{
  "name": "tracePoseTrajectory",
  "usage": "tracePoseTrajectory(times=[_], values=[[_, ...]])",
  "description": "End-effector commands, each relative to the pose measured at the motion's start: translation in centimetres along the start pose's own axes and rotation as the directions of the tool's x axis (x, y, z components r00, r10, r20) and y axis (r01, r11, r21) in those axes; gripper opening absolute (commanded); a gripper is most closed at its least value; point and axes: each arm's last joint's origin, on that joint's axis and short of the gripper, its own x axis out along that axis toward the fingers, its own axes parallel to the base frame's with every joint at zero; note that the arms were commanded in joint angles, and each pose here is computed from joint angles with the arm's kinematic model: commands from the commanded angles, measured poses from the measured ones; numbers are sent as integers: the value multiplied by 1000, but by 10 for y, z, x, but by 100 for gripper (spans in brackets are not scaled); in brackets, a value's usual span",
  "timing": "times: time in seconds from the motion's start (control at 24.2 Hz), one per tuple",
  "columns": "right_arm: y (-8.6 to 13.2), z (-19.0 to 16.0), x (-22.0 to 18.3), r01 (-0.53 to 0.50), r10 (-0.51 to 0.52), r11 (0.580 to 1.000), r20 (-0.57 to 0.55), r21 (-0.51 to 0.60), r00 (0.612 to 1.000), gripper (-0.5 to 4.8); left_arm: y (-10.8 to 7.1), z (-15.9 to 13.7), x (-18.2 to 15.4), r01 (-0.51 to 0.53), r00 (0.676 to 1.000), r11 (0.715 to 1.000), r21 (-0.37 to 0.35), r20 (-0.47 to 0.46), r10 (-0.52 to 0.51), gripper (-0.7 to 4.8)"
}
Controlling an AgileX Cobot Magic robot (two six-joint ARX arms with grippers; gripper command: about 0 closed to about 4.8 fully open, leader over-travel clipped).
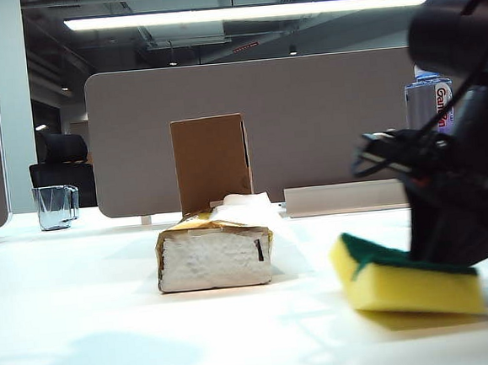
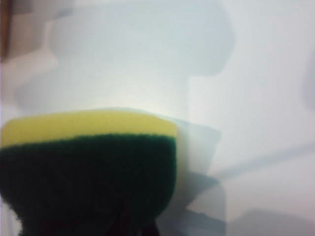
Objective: Move the sponge from left to right to wipe the table, avoiding obstacles on the table, and finally reaching the bottle of mineral water.
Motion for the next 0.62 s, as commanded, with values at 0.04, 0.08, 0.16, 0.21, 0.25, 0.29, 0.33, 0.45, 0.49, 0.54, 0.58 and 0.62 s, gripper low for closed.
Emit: tracePoseTrajectory(times=[0.04, 0.08, 0.16, 0.21, 0.25, 0.29, 0.33, 0.45, 0.49, 0.54, 0.58, 0.62], values=[[-20, -14, -3, 177, -174, 984, -97, 20, 980, -9, -1, 2, -1, 7, 1000, 1000, 4, 15, -7, 246], [-23, -13, -6, 181, -178, 983, -93, 24, 980, -9, -1, 2, -1, 7, 1000, 1000, 5, 16, -7, 247], [-28, -12, -11, 187, -184, 982, -85, 36, 979, -9, -1, 2, -1, 7, 1000, 1000, 5, 16, -7, 247], [-31, -11, -14, 191, -187, 981, -80, 42, 979, -9, -1, 2, -1, 6, 1000, 1000, 5, 17, -7, 247], [-33, -11, -16, 194, -190, 980, -75, 46, 979, -9, -1, 2, -1, 6, 1000, 1000, 5, 17, -7, 247], [-36, -11, -19, 198, -194, 979, -70, 52, 978, -9, -1, 2, -1, 6, 1000, 1000, 5, 17, -7, 247], [-39, -10, -22, 203, -199, 977, -64, 59, 978, -9, -1, 2, -1, 6, 1000, 1000, 5, 17, -7, 247], [-56, -10, -36, 228, -224, 969, -51, 90, 973, -9, -1, 2, -1, 6, 1000, 1000, 6, 18, -7, 247], [-60, -10, -39, 235, -231, 967, -52, 97, 972, -9, -1, 2, -1, 6, 1000, 1000, 6, 18, -7, 246], [-62, -10, -40, 239, -235, 966, -54, 97, 971, -9, -1, 2, -1, 6, 1000, 1000, 5, 17, -7, 247], [-67, -11, -42, 247, -242, 963, -57, 105, 969, -9, -1, 2, -1, 6, 1000, 1000, 5, 17, -7, 247], [-71, -11, -44, 254, -248, 961, -62, 110, 967, -9, -1, 2, -1, 7, 1000, 1000, 5, 17, -7, 246]])
